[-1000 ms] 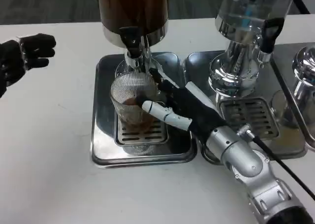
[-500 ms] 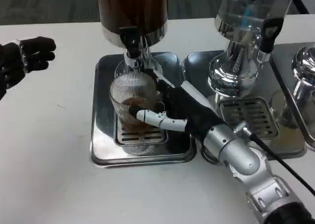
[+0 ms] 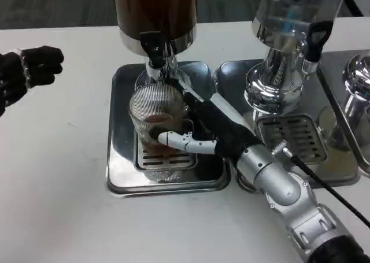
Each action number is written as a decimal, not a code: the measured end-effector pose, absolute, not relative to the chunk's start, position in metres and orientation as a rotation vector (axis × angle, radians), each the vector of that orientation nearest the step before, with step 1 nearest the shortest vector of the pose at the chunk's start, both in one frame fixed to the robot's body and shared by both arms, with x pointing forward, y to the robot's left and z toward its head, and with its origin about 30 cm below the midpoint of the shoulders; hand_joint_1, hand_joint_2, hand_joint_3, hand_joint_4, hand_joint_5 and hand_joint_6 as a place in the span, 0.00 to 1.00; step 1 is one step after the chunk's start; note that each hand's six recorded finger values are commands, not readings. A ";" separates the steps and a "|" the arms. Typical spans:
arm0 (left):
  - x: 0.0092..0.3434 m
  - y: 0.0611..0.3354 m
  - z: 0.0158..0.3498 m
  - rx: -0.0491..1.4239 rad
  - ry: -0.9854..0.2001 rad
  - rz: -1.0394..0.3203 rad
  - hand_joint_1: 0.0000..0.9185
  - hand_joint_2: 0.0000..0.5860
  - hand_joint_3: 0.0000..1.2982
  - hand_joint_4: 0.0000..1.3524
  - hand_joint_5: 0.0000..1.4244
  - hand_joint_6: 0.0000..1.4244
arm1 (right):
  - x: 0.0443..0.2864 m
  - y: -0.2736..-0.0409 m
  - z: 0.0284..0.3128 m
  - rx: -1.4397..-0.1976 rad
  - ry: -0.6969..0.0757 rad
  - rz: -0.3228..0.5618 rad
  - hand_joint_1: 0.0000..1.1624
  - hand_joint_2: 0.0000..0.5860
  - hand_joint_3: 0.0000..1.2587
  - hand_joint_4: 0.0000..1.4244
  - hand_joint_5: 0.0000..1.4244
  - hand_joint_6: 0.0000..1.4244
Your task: Grasp the cup under the faucet to collect the drink, then remove the cup.
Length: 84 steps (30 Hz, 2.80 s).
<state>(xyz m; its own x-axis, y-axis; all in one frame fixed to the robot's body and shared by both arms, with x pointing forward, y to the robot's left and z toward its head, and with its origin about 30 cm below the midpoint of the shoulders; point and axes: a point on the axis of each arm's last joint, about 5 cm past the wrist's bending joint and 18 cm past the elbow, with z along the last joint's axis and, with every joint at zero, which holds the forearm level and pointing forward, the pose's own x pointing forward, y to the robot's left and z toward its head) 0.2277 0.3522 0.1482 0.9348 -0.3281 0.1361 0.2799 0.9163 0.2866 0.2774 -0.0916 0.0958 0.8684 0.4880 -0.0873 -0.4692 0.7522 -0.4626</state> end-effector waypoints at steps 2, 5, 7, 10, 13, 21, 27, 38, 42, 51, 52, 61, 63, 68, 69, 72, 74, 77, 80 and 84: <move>0.228 0.353 0.149 0.270 -0.183 -0.314 0.00 0.14 0.30 0.19 0.17 0.16 | 0.277 -0.091 0.096 -0.500 -0.041 0.524 0.53 0.33 0.00 0.00 0.06 0.11; 0.228 0.352 0.149 0.270 -0.179 -0.317 0.00 0.15 0.30 0.20 0.17 0.16 | 0.277 -0.088 0.096 -0.506 -0.051 0.503 0.54 0.34 0.00 0.00 0.11 0.16; 0.228 0.353 0.148 0.268 -0.170 -0.318 0.00 0.15 0.30 0.20 0.17 0.16 | 0.276 -0.087 0.095 -0.510 -0.054 0.497 0.54 0.34 0.00 0.01 0.14 0.19; 0.228 0.353 0.147 0.265 -0.163 -0.318 0.00 0.16 0.30 0.20 0.17 0.17 | 0.276 -0.086 0.095 -0.513 -0.059 0.486 0.54 0.34 0.00 0.04 0.17 0.22; 0.227 0.353 0.147 0.265 -0.161 -0.318 0.00 0.16 0.30 0.20 0.17 0.17 | 0.275 -0.084 0.095 -0.519 -0.061 0.484 0.54 0.34 0.01 0.09 0.22 0.28; 0.227 0.353 0.147 0.265 -0.158 -0.318 0.00 0.17 0.31 0.20 0.17 0.18 | 0.274 -0.079 0.095 -0.526 -0.065 0.473 0.54 0.34 0.15 0.22 0.30 0.39; 0.226 0.354 0.146 0.266 -0.154 -0.316 0.00 0.18 0.31 0.21 0.18 0.19 | 0.273 -0.076 0.095 -0.540 -0.074 0.461 0.54 0.34 0.21 0.26 0.34 0.45; 0.225 0.356 0.145 0.267 -0.142 -0.309 0.00 0.18 0.31 0.21 0.18 0.20 | 0.268 -0.067 0.091 -0.557 -0.104 0.423 0.56 0.33 0.27 0.32 0.39 0.51; 0.225 0.356 0.145 0.269 -0.140 -0.308 0.00 0.18 0.31 0.21 0.18 0.20 | 0.266 -0.067 0.089 -0.561 -0.111 0.400 0.56 0.33 0.28 0.34 0.41 0.54; 0.225 0.356 0.145 0.275 -0.131 -0.307 0.00 0.18 0.31 0.21 0.18 0.21 | 0.258 -0.067 0.083 -0.562 -0.133 0.336 0.55 0.35 0.32 0.38 0.47 0.62; 0.225 0.355 0.144 0.277 -0.128 -0.309 0.00 0.18 0.31 0.21 0.18 0.21 | 0.257 -0.068 0.083 -0.565 -0.136 0.332 0.55 0.35 0.32 0.38 0.47 0.63; 0.225 0.355 0.144 0.284 -0.118 -0.315 0.00 0.18 0.30 0.21 0.19 0.21 | 0.252 -0.072 0.079 -0.558 -0.138 0.279 0.55 0.35 0.34 0.40 0.49 0.67; 0.225 0.355 0.144 0.284 -0.118 -0.315 0.00 0.18 0.30 0.21 0.19 0.21 | 0.251 -0.073 0.078 -0.556 -0.138 0.268 0.55 0.36 0.34 0.41 0.50 0.68; 0.225 0.354 0.144 0.288 -0.113 -0.319 0.00 0.18 0.30 0.21 0.19 0.21 | 0.250 -0.075 0.077 -0.559 -0.141 0.249 0.55 0.36 0.35 0.42 0.51 0.70; 0.225 0.354 0.143 0.290 -0.112 -0.321 0.00 0.18 0.30 0.21 0.19 0.21 | 0.249 -0.075 0.078 -0.560 -0.142 0.247 0.55 0.37 0.35 0.42 0.52 0.71; 0.225 0.354 0.143 0.293 -0.109 -0.324 0.00 0.18 0.30 0.21 0.19 0.22 | 0.249 -0.075 0.077 -0.561 -0.143 0.244 0.56 0.37 0.36 0.43 0.52 0.71; 0.226 0.354 0.143 0.294 -0.109 -0.325 0.00 0.18 0.30 0.21 0.19 0.22 | 0.249 -0.076 0.077 -0.563 -0.144 0.242 0.56 0.37 0.36 0.43 0.52 0.71; 0.226 0.353 0.143 0.295 -0.107 -0.330 0.00 0.18 0.30 0.21 0.19 0.22 | 0.248 -0.079 0.078 -0.565 -0.144 0.232 0.56 0.37 0.36 0.43 0.52 0.71; 0.227 0.351 0.141 0.294 -0.102 -0.342 0.00 0.18 0.30 0.21 0.19 0.22 | 0.248 -0.084 0.079 -0.570 -0.146 0.213 0.56 0.38 0.37 0.43 0.52 0.72; 0.228 0.348 0.139 0.291 -0.099 -0.354 0.00 0.18 0.30 0.21 0.19 0.22 | 0.248 -0.089 0.078 -0.572 -0.137 0.195 0.59 0.38 0.37 0.43 0.53 0.73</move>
